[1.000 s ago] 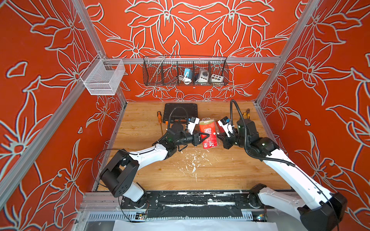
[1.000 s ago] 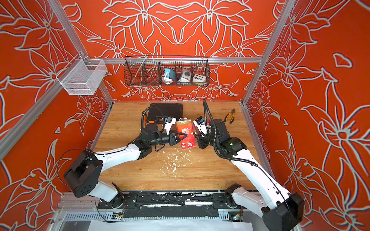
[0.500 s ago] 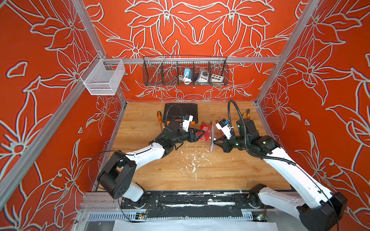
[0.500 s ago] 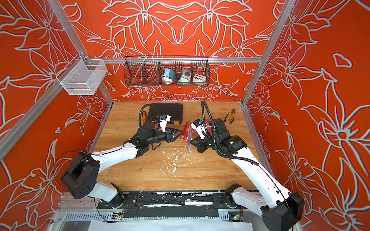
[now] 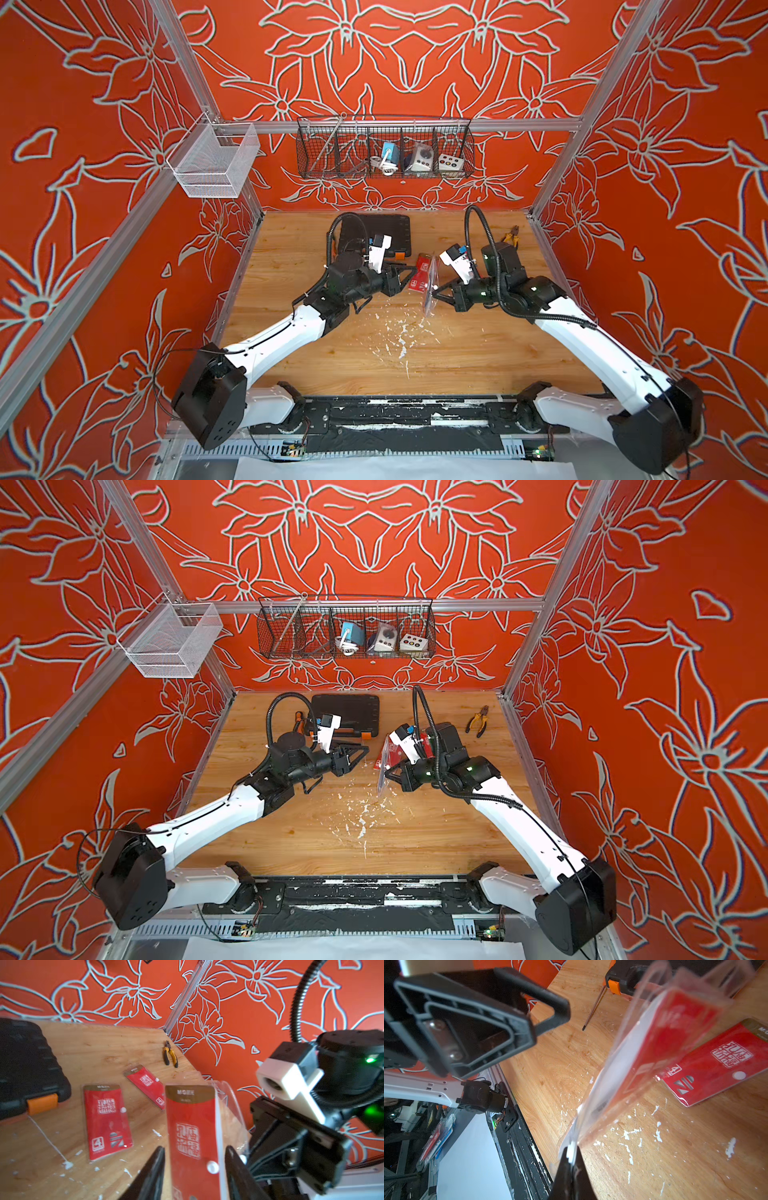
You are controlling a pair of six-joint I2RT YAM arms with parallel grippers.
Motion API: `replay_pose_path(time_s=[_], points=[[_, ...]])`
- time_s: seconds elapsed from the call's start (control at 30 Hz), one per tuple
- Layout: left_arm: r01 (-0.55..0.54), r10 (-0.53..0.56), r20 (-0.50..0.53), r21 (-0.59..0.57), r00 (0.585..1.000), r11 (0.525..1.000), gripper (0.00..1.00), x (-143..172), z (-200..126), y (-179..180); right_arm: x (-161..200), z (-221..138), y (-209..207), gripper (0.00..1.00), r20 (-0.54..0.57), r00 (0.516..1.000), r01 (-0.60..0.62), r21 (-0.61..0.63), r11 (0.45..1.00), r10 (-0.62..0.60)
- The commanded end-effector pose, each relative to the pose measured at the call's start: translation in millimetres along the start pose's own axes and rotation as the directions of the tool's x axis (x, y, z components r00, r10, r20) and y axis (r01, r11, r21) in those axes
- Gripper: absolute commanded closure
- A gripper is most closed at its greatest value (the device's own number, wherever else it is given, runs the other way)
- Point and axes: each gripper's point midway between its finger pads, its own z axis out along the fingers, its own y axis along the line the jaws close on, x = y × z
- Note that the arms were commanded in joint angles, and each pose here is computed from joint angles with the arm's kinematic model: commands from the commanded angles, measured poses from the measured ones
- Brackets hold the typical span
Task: Open the ruler set and take out the ruler
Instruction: Open the ruler set bag, then take out the ruler from the ruler set bag.
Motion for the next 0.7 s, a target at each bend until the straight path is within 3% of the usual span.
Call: replay_pose_path(time_s=[0.0,0.4,0.67], points=[[-0.021,0.022,-0.051,0.006,0.998,1.000,0.65,16,0,-10,-17,9,-1,1.00,0.048,0.999,-0.003,-0.047,0.999,0.005],[-0.061,0.047,-0.131,-0.101,0.990,0.993,0.86,40,21,8,-27,22,-3,1.00,0.059,0.998,0.008,-0.092,0.996,-0.002],[-0.036,0.025,-0.156,-0.065,0.987,0.997,0.98,50,28,6,-21,18,-2,1.00,0.054,0.998,0.029,-0.082,0.996,-0.025]])
